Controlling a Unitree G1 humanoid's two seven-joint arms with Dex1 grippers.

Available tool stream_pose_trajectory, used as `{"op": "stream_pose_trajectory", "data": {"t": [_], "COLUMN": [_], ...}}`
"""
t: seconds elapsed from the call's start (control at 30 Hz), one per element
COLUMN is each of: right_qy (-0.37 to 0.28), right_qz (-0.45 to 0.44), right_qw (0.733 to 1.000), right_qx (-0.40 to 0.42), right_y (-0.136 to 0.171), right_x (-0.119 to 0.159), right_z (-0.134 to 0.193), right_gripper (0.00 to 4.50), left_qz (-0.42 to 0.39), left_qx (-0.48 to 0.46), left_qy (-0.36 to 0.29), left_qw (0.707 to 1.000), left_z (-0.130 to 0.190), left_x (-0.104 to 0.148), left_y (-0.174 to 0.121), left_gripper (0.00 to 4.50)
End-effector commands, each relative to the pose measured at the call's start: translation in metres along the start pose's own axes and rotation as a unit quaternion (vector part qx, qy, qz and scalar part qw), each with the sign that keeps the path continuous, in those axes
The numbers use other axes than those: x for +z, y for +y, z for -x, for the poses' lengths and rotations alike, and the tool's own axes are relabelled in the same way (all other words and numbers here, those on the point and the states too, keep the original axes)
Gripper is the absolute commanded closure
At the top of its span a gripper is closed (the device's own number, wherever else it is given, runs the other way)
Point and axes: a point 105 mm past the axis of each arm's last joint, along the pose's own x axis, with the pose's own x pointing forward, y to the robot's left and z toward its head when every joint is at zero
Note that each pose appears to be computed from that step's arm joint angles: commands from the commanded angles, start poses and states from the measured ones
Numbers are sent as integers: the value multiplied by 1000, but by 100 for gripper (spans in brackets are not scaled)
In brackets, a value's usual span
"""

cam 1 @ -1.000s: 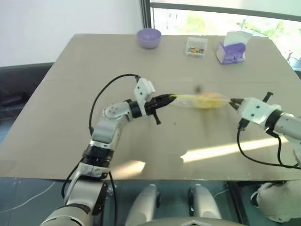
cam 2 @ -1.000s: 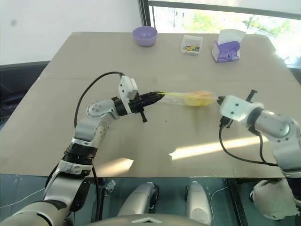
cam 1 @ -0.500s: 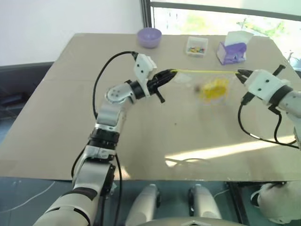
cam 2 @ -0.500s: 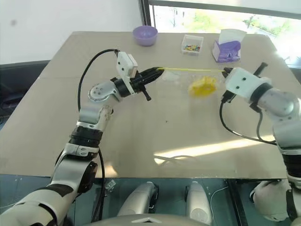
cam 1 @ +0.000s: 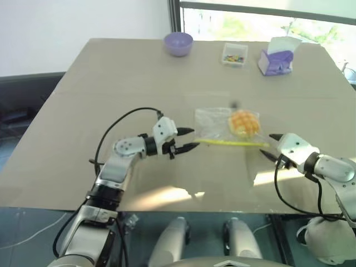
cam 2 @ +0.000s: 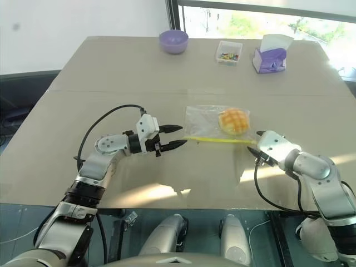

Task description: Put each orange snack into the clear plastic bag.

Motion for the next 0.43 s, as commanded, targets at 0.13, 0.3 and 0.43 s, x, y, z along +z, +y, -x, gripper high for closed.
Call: {"op": "stream_pose_trajectory", "data": {"t": [0.13,0.3,0.43], "right_qy": [-15,-31,-29], "right_qz": [-44,-95,-107], "right_qw": [999,994,993], "right_qx": [-22,-34,-30], "right_y": [-22,-27,-25], "right_x": [4,6,7], "right_z": [36,62,67], "right_gripper": [0,0,0], "left_qz": [50,77,78], "left_qx": [6,36,41], "left_qy": [-12,4,11], "left_qw": [999,996,996], "left_z": [41,68,75], "left_x": [12,13,15], "left_y": [-1,7,9], "left_gripper": [4,4,4]}}
